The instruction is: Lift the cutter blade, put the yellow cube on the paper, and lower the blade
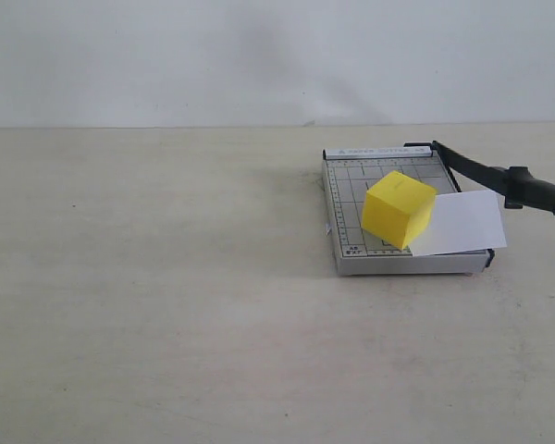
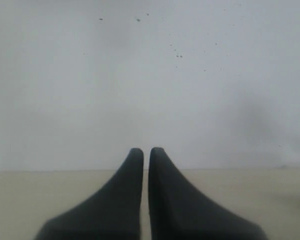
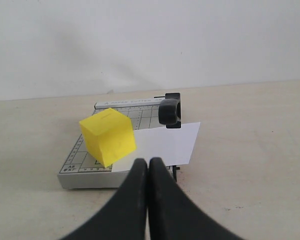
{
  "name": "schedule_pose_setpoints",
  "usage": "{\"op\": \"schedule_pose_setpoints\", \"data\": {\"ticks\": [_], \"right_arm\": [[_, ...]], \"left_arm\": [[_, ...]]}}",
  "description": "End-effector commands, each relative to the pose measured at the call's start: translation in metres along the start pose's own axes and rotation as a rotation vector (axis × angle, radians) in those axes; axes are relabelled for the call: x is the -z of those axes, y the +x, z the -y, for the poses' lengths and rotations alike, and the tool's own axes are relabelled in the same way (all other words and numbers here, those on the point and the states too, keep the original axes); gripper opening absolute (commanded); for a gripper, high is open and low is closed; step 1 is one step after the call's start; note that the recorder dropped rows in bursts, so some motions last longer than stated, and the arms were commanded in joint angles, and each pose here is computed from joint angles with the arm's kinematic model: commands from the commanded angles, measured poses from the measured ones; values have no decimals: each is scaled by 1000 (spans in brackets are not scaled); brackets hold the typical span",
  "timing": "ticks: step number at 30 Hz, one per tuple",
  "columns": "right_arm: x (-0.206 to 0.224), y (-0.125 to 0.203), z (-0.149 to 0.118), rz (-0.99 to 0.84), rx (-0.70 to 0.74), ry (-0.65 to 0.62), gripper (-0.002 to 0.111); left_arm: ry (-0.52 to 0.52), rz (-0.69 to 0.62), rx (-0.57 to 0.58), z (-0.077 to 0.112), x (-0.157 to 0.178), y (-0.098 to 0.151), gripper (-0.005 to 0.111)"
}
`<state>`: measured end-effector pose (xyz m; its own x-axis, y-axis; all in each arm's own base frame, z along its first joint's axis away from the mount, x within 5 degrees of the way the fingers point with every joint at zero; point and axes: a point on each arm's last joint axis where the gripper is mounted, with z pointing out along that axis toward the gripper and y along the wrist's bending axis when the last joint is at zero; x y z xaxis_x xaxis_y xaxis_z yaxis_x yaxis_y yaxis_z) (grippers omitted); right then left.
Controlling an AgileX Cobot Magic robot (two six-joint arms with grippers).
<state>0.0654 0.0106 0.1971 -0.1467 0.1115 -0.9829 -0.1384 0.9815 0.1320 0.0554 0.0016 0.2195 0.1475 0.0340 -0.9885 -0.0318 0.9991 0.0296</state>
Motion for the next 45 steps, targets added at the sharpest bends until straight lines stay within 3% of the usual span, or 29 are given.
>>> {"op": "schedule_pose_setpoints", "data": {"ticks": [1,8,19,23,27,31,34,37,39,42,45], "right_arm": [[0,-1,0,6,13,1,0],[0,-4,0,38,-2,-1,0],[2,-17,0,188,-483,-49,0],[1,-16,0,166,-523,-48,0],[5,-31,-4,140,-402,-43,6],[13,-67,-11,74,-194,-39,36],[9,-93,-16,-57,-120,-26,59],[-22,-137,-20,-398,-9,30,59],[-58,-159,-26,-627,79,-1,59],[-117,-184,-29,-799,172,-33,59],[-157,-183,-27,-891,176,-22,59]], "left_arm": [[-30,-3,-2,-2,0,1,4],[-34,-4,-3,-2,0,1,4],[-34,-4,-5,-2,0,1,4],[-32,-45,-4,-2,0,5,4],[-28,-180,53,-1,2,17,4],[-24,-266,55,0,3,25,4],[-24,-272,55,0,3,25,4],[-24,-272,55,0,3,25,4],[-24,-272,55,0,3,25,4],[-24,-272,55,0,3,25,4],[-24,-272,55,0,3,25,4]]}}
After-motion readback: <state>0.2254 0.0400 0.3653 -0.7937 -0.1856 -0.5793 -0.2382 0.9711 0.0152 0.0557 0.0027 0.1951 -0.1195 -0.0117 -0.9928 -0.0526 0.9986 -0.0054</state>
